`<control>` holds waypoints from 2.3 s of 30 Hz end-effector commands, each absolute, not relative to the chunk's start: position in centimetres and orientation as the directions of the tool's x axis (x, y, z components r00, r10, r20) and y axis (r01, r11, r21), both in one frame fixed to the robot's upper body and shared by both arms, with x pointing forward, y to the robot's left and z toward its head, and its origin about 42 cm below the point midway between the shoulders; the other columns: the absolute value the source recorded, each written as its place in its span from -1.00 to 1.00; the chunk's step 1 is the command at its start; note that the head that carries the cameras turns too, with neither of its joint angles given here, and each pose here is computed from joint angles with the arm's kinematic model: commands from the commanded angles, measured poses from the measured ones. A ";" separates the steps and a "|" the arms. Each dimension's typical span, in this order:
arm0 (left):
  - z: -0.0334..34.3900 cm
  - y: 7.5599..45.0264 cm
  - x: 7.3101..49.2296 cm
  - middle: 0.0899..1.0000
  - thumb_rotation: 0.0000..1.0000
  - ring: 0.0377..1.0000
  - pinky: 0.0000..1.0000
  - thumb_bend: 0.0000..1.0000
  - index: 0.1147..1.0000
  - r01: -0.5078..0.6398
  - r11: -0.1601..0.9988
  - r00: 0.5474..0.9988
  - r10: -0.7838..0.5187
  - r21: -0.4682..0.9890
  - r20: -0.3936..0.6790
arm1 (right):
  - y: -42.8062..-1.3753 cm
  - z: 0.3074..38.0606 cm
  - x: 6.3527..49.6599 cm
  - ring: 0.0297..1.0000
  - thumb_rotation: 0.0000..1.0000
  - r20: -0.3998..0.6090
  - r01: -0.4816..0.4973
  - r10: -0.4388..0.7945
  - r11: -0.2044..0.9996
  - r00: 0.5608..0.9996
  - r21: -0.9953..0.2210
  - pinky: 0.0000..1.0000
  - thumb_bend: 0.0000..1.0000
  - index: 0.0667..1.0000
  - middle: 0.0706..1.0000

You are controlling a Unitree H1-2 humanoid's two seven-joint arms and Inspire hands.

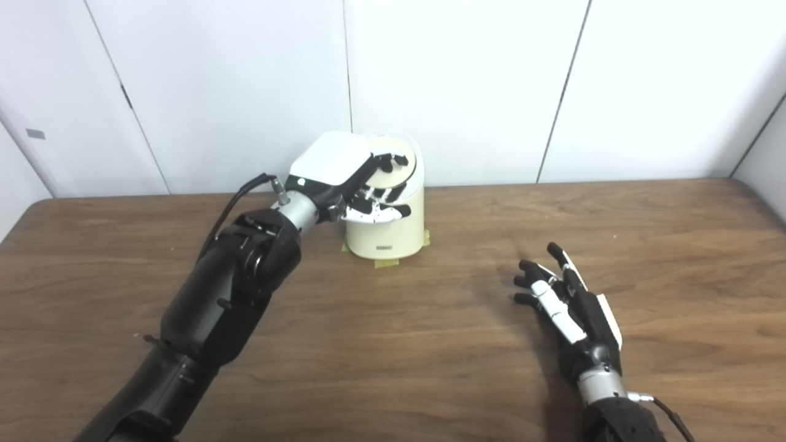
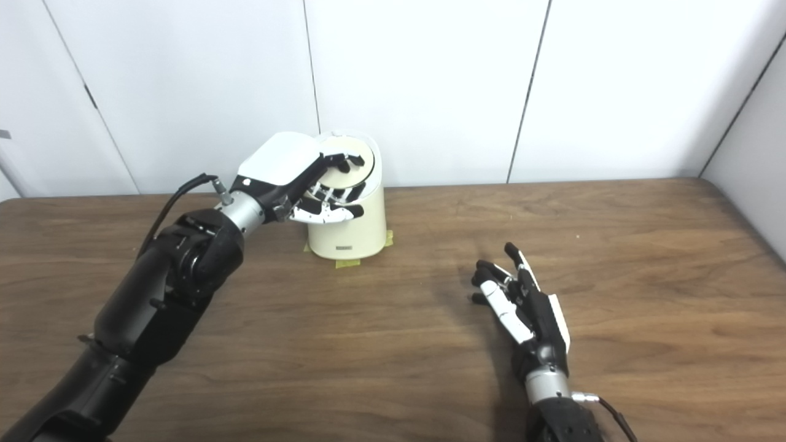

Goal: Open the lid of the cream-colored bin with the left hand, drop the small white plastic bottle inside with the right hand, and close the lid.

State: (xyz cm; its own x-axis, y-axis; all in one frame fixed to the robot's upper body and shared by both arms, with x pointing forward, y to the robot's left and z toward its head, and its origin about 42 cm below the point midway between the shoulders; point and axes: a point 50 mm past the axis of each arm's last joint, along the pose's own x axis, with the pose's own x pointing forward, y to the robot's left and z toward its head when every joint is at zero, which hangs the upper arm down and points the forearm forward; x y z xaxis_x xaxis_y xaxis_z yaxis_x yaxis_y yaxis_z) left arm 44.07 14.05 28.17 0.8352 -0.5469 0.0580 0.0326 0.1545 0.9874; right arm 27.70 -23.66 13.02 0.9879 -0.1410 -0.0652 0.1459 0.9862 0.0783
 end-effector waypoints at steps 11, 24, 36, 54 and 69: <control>27.1 13.7 43.4 0.48 -0.16 0.53 0.56 0.12 0.68 0.083 0.096 0.824 -0.567 0.992 -0.014 | -23.6 14.4 28.2 0.43 -0.05 -0.025 0.144 -0.143 0.986 0.989 0.082 0.27 0.05 0.88 0.49; 25.3 13.2 43.0 0.59 -0.01 0.59 0.62 0.12 0.74 0.153 0.034 0.812 -0.574 0.988 -0.106 | -23.5 14.6 28.1 0.43 -0.07 -0.028 0.143 -0.141 0.985 0.990 0.095 0.29 0.05 0.88 0.47; 25.6 13.7 42.8 0.54 0.02 0.55 0.60 0.16 0.76 0.141 0.027 0.814 -0.572 0.990 -0.101 | -23.6 14.7 28.1 0.43 -0.09 -0.024 0.141 -0.140 0.986 0.990 0.085 0.32 0.02 0.86 0.48; 30.8 15.7 40.8 0.57 -0.07 0.59 0.44 0.04 0.71 -0.131 0.428 0.832 -0.443 0.894 0.334 | -23.7 14.8 28.1 0.42 -0.06 -0.020 0.152 -0.151 0.985 0.988 0.084 0.29 0.03 0.85 0.48; 30.0 20.8 36.2 0.65 -0.04 0.68 0.53 -0.17 0.74 -0.190 0.738 0.874 -0.172 0.647 0.454 | -23.7 15.0 28.3 0.43 -0.08 -0.008 0.146 -0.146 0.985 0.989 0.091 0.32 0.05 0.85 0.49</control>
